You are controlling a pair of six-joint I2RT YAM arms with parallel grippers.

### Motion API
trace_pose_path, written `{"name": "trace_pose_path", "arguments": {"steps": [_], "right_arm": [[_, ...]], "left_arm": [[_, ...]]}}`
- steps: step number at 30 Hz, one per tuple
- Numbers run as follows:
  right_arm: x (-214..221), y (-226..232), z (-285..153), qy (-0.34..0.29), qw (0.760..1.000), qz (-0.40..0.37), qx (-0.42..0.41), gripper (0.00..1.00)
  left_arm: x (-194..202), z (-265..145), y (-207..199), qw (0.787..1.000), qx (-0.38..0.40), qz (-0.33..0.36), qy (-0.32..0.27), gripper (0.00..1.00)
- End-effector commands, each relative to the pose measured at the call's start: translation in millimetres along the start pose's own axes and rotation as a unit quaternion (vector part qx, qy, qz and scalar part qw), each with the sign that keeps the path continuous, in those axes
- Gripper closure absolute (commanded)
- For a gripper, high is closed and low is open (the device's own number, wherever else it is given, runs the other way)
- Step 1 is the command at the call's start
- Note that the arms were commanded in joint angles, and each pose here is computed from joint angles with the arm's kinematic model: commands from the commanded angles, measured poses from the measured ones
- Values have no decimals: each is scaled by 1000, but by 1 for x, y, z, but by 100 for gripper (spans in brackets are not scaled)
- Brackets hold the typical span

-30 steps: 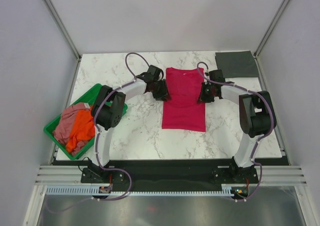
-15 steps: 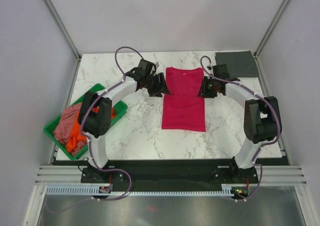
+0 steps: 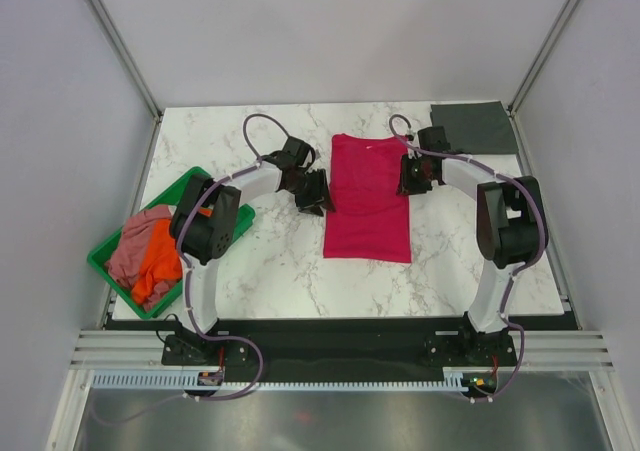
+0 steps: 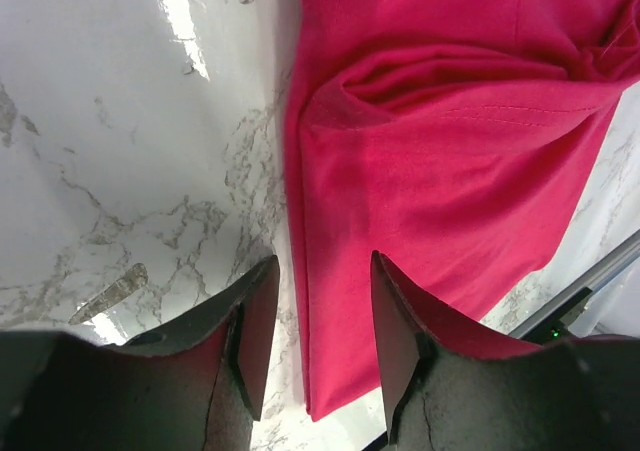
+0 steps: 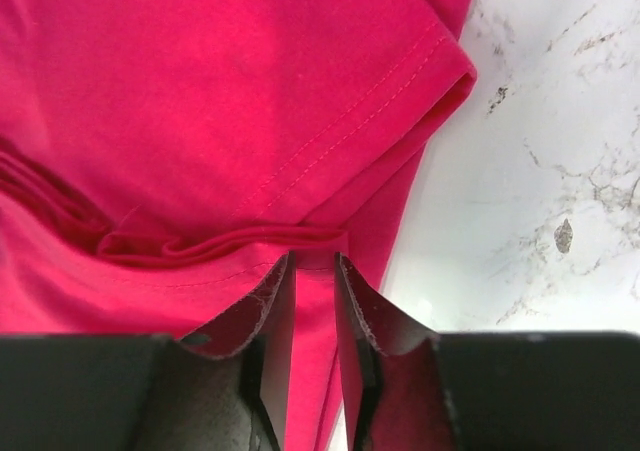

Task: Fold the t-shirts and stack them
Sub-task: Fold the tshirt

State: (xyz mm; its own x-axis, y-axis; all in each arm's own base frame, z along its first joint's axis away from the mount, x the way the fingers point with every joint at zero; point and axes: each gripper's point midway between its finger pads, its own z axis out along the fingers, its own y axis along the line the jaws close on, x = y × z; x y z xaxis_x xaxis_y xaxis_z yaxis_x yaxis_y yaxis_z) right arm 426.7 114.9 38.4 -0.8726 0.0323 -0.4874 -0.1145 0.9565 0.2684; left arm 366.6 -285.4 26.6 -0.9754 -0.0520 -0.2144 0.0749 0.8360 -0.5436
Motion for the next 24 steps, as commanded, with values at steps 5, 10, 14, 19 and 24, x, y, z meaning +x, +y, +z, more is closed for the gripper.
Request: {"name": "trace_pose_path", "arguments": {"steps": [5, 10, 14, 19, 24], "right_arm": [[-5, -24, 7, -4, 998, -13, 58, 78], [-14, -39, -12, -34, 993, 1, 117, 100], [-11, -44, -15, -44, 991, 11, 129, 100], [5, -44, -3, -27, 992, 21, 124, 99], [-5, -48, -17, -42, 988, 34, 145, 70]], "left_arm": [[-2, 19, 23, 999, -38, 11, 2, 50], [5, 28, 45, 997, -80, -11, 8, 52], [7, 32, 51, 996, -92, -16, 11, 54], [5, 34, 50, 996, -91, -18, 12, 55], [-11, 7, 34, 996, -83, -6, -16, 55]]}}
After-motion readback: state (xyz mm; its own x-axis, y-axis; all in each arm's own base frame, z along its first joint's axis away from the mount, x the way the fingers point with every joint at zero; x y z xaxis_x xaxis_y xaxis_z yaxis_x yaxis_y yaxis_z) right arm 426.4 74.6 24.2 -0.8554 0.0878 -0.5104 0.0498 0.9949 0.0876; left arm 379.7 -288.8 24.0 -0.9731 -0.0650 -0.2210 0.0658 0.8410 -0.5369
